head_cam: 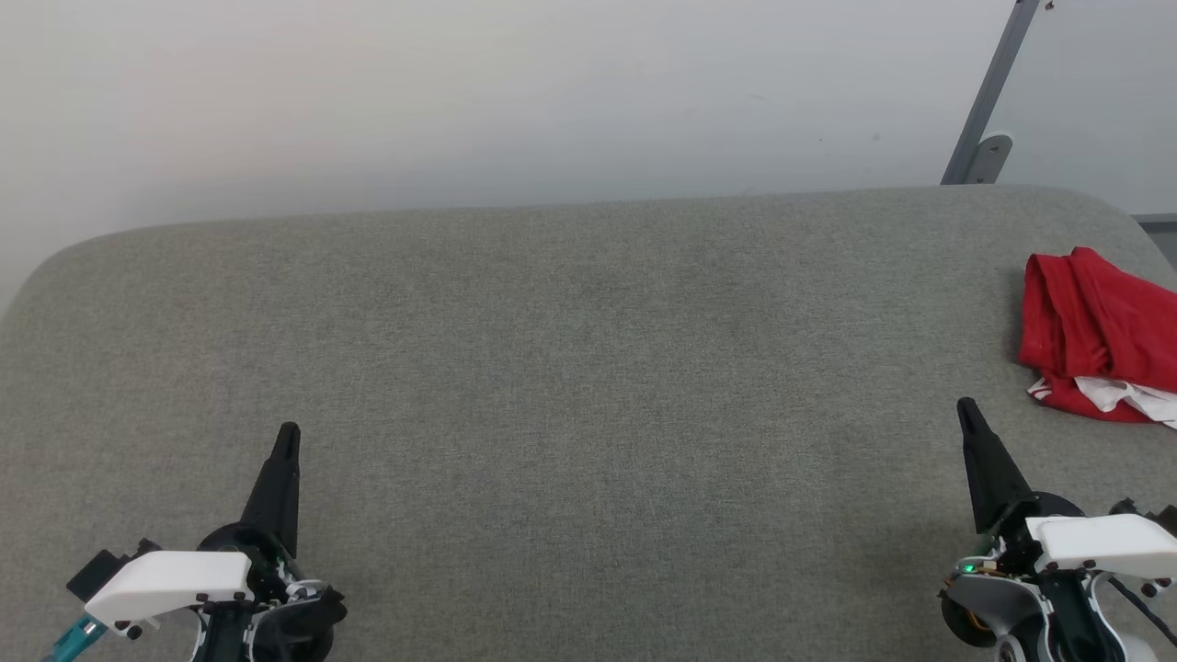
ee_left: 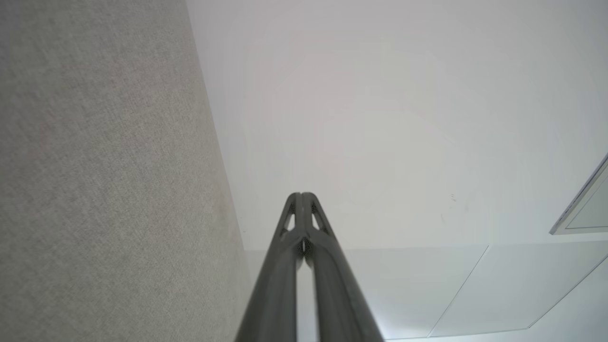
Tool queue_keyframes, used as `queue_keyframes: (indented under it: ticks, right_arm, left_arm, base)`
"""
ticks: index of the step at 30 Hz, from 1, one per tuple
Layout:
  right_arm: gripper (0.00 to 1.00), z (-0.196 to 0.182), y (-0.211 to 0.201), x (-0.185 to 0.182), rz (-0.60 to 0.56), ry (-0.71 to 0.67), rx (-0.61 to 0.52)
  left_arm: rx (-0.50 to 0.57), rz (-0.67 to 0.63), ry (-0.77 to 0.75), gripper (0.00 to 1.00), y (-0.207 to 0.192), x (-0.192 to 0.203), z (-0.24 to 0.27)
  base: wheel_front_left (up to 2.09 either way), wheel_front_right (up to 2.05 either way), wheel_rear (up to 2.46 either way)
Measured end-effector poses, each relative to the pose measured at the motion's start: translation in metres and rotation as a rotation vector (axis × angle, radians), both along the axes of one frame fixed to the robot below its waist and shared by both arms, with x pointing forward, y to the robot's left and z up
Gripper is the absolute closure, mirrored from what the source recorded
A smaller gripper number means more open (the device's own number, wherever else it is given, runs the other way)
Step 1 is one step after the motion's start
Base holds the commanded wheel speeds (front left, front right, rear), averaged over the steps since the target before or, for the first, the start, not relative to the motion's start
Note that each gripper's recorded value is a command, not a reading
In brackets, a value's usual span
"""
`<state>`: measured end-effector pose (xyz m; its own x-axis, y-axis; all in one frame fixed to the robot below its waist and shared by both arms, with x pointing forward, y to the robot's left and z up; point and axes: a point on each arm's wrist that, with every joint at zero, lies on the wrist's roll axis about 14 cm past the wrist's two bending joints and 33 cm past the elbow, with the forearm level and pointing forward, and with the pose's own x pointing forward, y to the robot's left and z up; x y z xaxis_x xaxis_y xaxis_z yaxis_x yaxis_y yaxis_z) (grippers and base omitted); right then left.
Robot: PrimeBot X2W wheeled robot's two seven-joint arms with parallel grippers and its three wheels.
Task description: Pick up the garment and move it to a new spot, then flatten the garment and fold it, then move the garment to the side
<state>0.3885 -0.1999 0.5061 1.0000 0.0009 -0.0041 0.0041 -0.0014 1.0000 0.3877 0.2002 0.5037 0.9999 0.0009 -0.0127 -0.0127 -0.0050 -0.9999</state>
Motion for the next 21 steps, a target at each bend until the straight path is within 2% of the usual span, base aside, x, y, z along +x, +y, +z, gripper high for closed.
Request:
queue_keyframes:
  ticks: [21]
  right_arm:
    - [1.00, 0.0000, -0.0001, 0.0000, 0.000, 0.000, 0.000]
  left_arm:
    - [-0.001, -0.003, 0.000, 1.00, -0.0005, 0.0000, -0.0001]
  base:
    - [0.00, 0.00, 0.00]
